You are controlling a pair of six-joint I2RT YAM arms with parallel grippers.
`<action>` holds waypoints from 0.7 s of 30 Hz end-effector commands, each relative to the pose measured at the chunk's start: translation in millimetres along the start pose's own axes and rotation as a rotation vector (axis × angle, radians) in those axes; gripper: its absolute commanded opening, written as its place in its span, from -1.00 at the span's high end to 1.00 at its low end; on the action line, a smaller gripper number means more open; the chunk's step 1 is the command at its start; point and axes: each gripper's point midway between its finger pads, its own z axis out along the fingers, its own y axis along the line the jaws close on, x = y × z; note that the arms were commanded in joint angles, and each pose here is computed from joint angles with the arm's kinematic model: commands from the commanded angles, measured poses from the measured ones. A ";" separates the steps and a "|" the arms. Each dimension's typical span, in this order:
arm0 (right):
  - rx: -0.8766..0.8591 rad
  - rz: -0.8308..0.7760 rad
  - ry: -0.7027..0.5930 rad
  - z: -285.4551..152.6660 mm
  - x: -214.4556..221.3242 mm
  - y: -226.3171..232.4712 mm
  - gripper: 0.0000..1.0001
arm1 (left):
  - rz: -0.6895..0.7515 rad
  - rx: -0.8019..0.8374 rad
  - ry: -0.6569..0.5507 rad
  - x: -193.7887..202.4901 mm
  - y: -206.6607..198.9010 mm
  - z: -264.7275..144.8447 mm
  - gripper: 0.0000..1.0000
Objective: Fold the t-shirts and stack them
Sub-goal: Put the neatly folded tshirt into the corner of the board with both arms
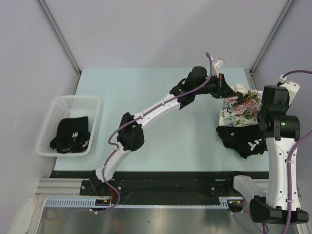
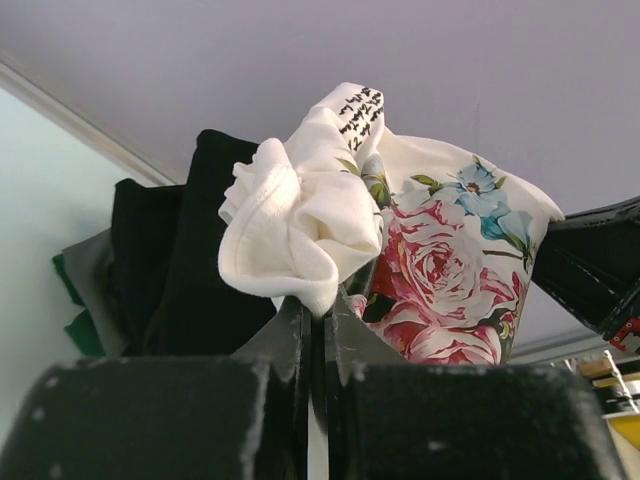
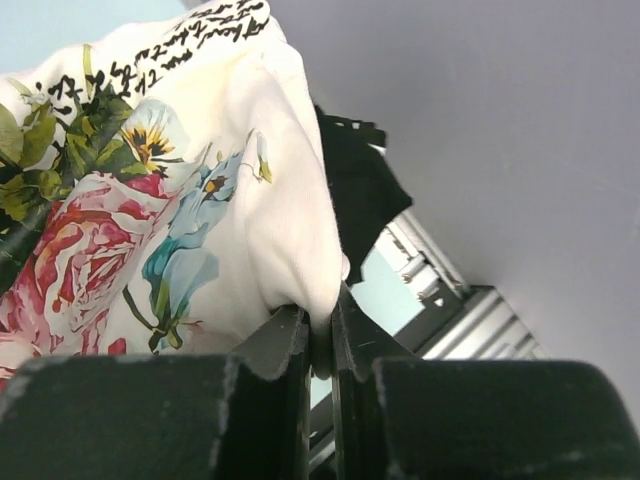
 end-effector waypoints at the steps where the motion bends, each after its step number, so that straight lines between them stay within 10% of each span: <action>1: 0.153 0.016 -0.115 1.1 -23.2 -27.2 1.00 | 0.011 0.136 -0.082 -18.4 -28.6 8.9 1.00; 21: 0.369 -0.050 -0.117 17.4 5.3 -65.0 1.00 | -0.026 0.190 -0.048 11.7 -26.8 25.8 1.00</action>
